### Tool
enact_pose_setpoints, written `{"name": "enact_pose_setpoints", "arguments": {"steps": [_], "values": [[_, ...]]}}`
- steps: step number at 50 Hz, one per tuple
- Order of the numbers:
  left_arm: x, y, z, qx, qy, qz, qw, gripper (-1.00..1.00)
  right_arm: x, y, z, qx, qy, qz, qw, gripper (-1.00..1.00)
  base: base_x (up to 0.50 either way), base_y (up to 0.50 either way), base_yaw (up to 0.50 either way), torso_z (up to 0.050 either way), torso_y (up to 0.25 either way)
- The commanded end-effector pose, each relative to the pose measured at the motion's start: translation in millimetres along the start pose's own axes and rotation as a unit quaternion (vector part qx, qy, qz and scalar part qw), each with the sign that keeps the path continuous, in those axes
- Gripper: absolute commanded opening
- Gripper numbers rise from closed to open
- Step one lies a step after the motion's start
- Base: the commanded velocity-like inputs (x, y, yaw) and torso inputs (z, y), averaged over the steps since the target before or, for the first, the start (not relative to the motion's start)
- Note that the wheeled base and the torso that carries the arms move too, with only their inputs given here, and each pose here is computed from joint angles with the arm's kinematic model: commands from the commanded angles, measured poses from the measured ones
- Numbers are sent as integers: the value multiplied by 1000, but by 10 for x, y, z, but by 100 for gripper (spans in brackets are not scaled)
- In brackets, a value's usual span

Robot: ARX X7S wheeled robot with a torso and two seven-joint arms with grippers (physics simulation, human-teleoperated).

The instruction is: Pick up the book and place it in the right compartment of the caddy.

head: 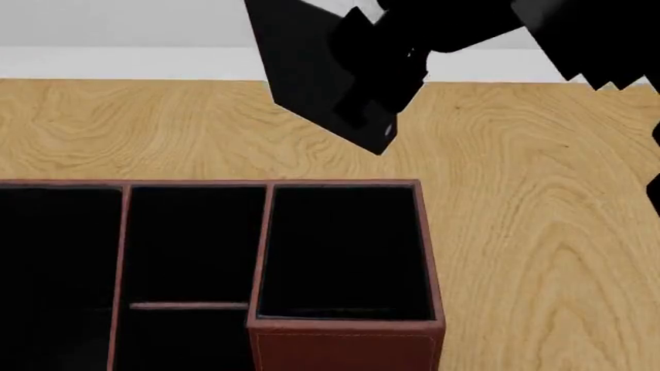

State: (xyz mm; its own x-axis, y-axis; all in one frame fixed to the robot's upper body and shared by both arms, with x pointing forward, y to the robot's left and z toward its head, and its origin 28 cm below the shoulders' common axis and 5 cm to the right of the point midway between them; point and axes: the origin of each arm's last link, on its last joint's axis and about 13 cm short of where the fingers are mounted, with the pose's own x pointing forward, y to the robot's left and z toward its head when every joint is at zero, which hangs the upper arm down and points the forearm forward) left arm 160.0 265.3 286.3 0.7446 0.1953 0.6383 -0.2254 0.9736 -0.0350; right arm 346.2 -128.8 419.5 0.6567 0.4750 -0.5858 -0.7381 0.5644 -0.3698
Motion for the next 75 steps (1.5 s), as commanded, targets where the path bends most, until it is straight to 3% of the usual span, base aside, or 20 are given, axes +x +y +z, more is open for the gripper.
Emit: {"name": "enact_pose_setpoints", "arguments": {"steps": [1,19,75], "values": [[-6,-4,-40,-4,4,0,1000,100,-73,35,-95,-22,27,9,999,-100,0,0,0,0,0],[-8,-14,-47,-10,4,-4,1000,100,-63,214,-250,-28,41,47,998,-100,0,0,0,1,1],[-28,-18,-86,-4,12,-2,1000,100,618,362,-799,1,72,89,993,-100,0,0,0,0,1]]}}
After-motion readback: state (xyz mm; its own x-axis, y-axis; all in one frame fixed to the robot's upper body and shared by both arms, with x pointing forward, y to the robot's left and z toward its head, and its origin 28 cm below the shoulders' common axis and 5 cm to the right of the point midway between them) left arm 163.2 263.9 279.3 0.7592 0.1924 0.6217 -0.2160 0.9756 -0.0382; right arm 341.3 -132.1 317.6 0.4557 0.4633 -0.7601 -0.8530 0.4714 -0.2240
